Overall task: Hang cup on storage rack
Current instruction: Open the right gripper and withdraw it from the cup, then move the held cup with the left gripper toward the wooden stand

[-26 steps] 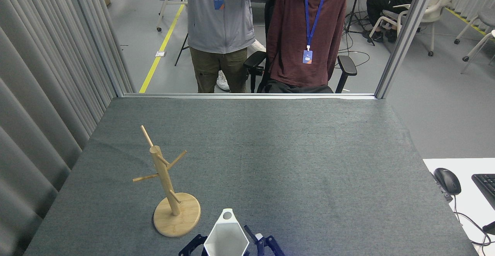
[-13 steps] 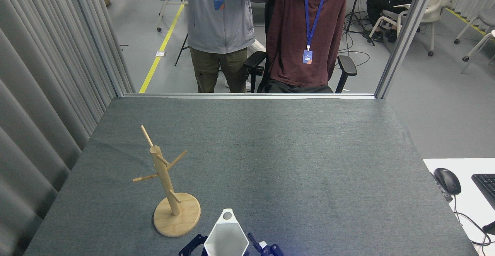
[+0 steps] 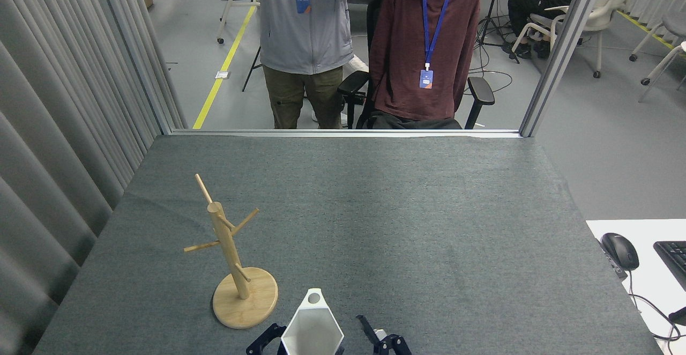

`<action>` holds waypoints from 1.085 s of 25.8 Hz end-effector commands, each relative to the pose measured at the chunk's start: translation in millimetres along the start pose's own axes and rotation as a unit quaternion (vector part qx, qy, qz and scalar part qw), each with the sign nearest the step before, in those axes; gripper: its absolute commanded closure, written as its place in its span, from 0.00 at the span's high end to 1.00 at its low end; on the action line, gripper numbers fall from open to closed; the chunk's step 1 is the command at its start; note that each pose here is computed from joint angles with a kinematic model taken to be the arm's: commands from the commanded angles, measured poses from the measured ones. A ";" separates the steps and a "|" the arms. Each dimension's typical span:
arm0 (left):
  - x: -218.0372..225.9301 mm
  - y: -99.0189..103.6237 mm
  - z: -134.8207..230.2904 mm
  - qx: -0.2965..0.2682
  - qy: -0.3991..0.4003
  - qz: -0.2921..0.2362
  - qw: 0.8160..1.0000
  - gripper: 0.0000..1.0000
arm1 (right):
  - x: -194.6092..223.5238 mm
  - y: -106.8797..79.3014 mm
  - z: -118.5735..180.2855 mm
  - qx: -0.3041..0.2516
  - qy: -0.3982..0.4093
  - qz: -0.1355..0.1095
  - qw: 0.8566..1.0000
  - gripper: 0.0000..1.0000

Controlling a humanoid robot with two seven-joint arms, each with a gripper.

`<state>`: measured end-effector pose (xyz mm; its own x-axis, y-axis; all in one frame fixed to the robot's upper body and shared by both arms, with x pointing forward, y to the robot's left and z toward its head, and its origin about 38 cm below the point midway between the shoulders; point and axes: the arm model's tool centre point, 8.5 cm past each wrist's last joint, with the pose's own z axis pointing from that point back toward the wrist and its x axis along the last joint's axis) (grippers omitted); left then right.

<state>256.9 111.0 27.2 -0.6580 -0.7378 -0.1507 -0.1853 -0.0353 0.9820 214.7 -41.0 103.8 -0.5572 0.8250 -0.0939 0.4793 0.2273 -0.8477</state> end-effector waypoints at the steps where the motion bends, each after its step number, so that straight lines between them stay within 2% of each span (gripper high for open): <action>1: -0.2 0.3 0.5 0.000 0.000 -0.001 1.000 0.12 | -44.7 -5.4 -16.1 -0.035 0.122 0.036 0.991 0.99; 2: -0.3 0.7 0.4 0.001 0.000 -0.001 1.000 0.12 | -67.9 -4.7 -16.4 -0.036 0.171 0.024 0.984 0.99; 4: -1.0 1.1 -0.2 0.002 0.001 -0.001 1.000 0.12 | -109.5 7.4 -11.1 0.020 0.249 -0.040 0.968 0.99; 5: -0.8 0.7 -0.1 0.001 0.001 -0.001 1.000 0.12 | -125.0 20.2 -4.6 0.083 0.271 -0.073 0.956 0.99; 6: -1.2 0.1 0.2 0.000 0.002 -0.001 1.000 0.12 | -138.1 33.5 3.9 0.152 0.284 -0.091 0.942 0.99; 7: -3.5 -0.1 0.9 -0.001 0.006 -0.001 1.000 0.12 | -147.3 46.0 13.9 0.211 0.290 -0.097 0.928 0.99; 8: -7.7 -0.4 2.4 -0.002 0.012 -0.003 1.000 0.12 | -153.9 52.8 24.5 0.239 0.289 -0.095 0.922 0.99; 9: -11.6 0.0 3.5 -0.001 0.019 -0.004 1.000 0.12 | -157.5 55.6 30.9 0.245 0.281 -0.091 0.923 0.99; 13: -27.1 3.8 11.5 0.000 0.042 -0.011 0.999 0.11 | -182.9 54.6 65.0 0.286 0.228 -0.040 0.930 0.99; 16: -52.5 7.1 25.2 -0.001 0.075 -0.023 0.997 0.11 | -188.5 63.9 79.3 0.308 0.231 -0.037 0.922 0.99; 19: -76.6 13.6 42.7 0.009 0.108 -0.013 0.994 0.11 | -197.9 66.4 90.3 0.319 0.239 -0.033 0.917 0.99; 21: -86.6 22.3 52.7 0.019 0.120 -0.015 0.992 0.11 | -198.2 67.5 90.4 0.320 0.235 -0.035 0.917 0.99; 28: -103.0 22.8 77.1 0.007 0.142 -0.023 0.990 0.11 | -201.2 68.1 81.9 0.313 0.230 -0.033 0.921 0.99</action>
<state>264.7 226.3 55.1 -0.4435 -0.8841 -0.1473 -0.2197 -0.0521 0.9742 300.7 -234.9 20.0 -0.1542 0.9850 0.0779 -0.1191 0.0598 -0.9911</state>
